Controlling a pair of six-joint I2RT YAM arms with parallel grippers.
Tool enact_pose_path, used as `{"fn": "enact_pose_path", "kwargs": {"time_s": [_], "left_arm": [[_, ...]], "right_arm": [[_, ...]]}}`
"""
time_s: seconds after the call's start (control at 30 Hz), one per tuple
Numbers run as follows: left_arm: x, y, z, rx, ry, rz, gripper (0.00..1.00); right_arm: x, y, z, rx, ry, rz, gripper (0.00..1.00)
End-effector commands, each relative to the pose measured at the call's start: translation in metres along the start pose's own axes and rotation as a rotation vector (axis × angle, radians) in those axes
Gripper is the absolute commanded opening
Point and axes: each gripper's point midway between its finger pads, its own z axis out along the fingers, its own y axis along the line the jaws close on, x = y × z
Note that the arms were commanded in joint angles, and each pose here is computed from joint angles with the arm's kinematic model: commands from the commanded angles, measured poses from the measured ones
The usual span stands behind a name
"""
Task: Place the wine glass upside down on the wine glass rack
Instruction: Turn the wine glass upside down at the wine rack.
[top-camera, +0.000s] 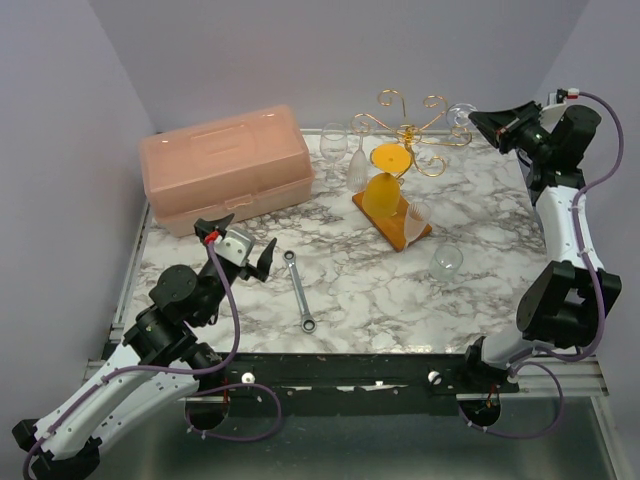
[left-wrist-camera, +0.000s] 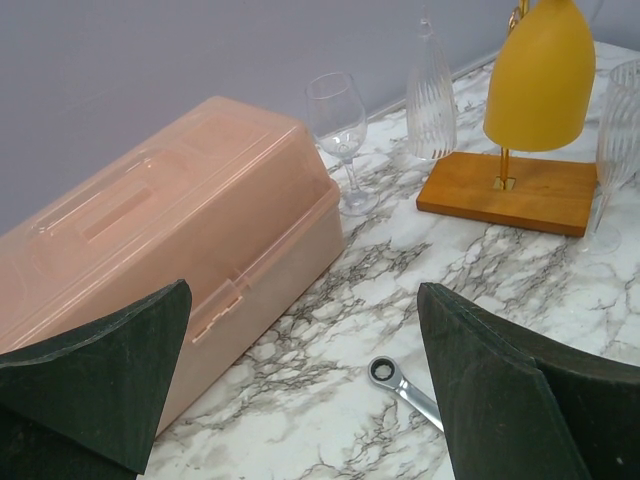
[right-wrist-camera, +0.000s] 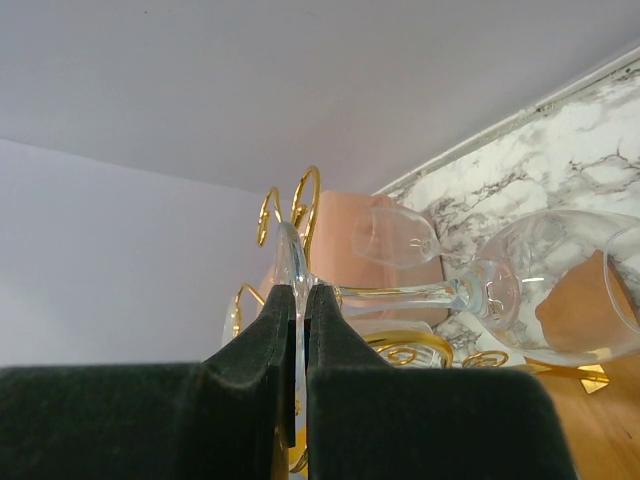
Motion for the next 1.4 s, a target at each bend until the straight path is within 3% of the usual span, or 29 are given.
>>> {"fn": "enact_pose_path", "kwargs": {"time_s": [0.0,0.57,1.37], "left_arm": [[0.003,-0.004,0.002,0.021,0.002,-0.002,0.99],[0.004,-0.005,0.002,0.030,0.005,-0.006,0.99],[0.001,-0.006,0.000,0.035,-0.003,-0.010,0.99]], "right_arm": [[-0.010,0.038,0.002,-0.101,-0.023,-0.081,0.00],[0.022,0.054,0.002,-0.166,0.117,-0.035,0.00],[0.052,0.068,-0.027,-0.172,0.180,-0.045,0.00]]}}
